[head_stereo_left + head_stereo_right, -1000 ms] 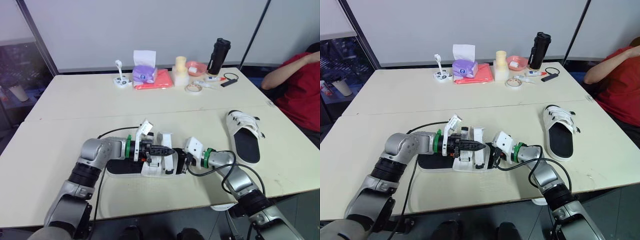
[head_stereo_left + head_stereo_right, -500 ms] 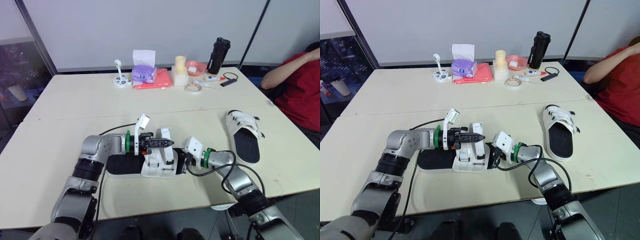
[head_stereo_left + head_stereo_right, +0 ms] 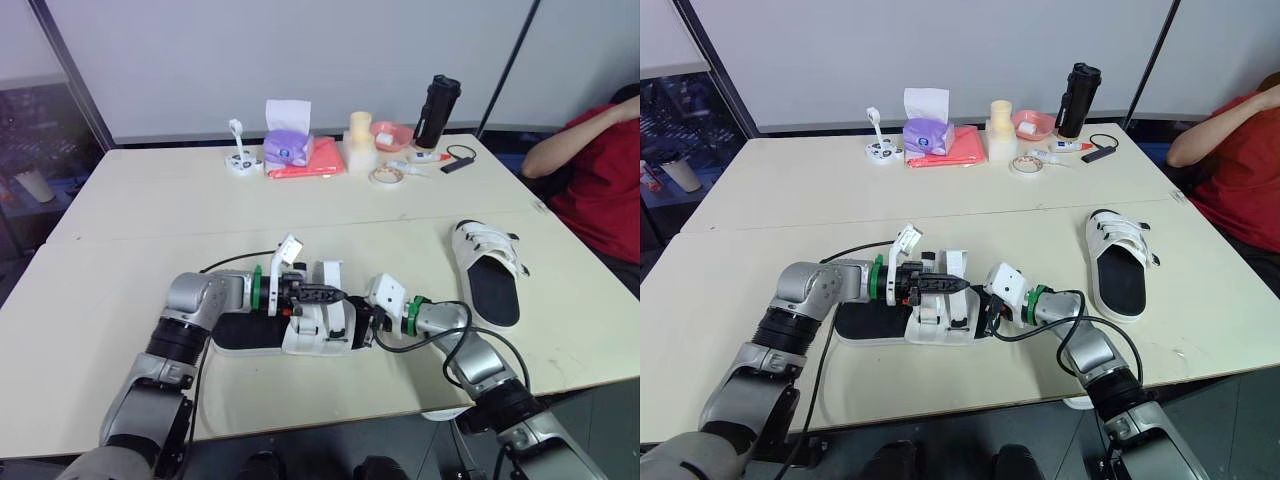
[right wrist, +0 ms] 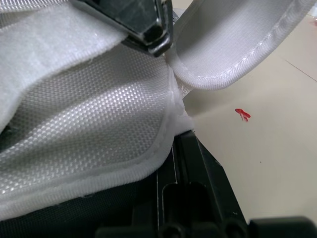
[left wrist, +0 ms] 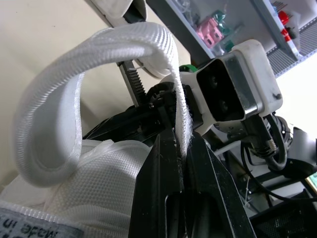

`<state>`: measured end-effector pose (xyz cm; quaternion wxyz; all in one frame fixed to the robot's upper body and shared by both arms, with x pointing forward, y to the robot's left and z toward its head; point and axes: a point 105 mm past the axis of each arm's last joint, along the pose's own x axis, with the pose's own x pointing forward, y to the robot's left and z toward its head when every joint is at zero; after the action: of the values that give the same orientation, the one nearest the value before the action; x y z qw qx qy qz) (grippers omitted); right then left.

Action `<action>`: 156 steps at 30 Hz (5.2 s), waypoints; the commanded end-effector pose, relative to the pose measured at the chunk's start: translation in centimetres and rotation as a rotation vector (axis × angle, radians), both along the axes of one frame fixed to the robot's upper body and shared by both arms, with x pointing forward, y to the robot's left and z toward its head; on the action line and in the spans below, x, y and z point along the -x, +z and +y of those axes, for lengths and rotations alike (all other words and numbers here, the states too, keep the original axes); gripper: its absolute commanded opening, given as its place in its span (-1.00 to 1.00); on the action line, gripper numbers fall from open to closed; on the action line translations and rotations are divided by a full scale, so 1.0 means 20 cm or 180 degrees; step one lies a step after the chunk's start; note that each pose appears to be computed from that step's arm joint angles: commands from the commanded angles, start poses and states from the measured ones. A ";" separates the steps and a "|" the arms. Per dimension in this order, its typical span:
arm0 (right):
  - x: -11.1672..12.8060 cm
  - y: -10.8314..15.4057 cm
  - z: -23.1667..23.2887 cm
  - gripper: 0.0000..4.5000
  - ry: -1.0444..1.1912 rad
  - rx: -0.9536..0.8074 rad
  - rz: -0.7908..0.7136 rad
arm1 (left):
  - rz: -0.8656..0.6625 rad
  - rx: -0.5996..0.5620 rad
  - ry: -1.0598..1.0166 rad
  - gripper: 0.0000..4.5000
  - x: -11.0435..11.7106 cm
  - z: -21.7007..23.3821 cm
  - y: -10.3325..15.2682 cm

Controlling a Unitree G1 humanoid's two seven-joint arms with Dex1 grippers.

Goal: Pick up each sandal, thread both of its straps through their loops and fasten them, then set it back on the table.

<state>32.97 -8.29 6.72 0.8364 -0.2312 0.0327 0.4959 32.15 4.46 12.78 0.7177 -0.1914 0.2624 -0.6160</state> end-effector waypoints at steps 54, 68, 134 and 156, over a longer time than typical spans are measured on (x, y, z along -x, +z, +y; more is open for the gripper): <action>0.07 -0.36 -0.13 -1.00 -0.0358 0.0509 0.0737 | -0.1660 -0.0509 -0.0960 -0.98 0.11 -0.04 0.13; 0.07 -0.37 -0.12 -1.00 -0.0362 0.0499 0.0748 | -0.1931 -0.0731 -0.1051 -0.98 0.05 0.02 0.12; 0.06 -0.39 -0.10 -1.00 -0.0356 0.0512 0.0751 | -0.1148 -0.0300 -0.0239 -0.98 0.18 0.01 0.09; 0.07 -0.41 -0.11 -1.00 -0.0377 0.0535 0.0760 | -0.0523 -0.0013 -0.0186 -0.98 0.14 0.02 0.07</action>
<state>33.19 -7.22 6.81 0.8414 -0.2201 0.0170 0.4932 29.13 4.57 13.50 0.7167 -0.1311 0.2236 -0.6474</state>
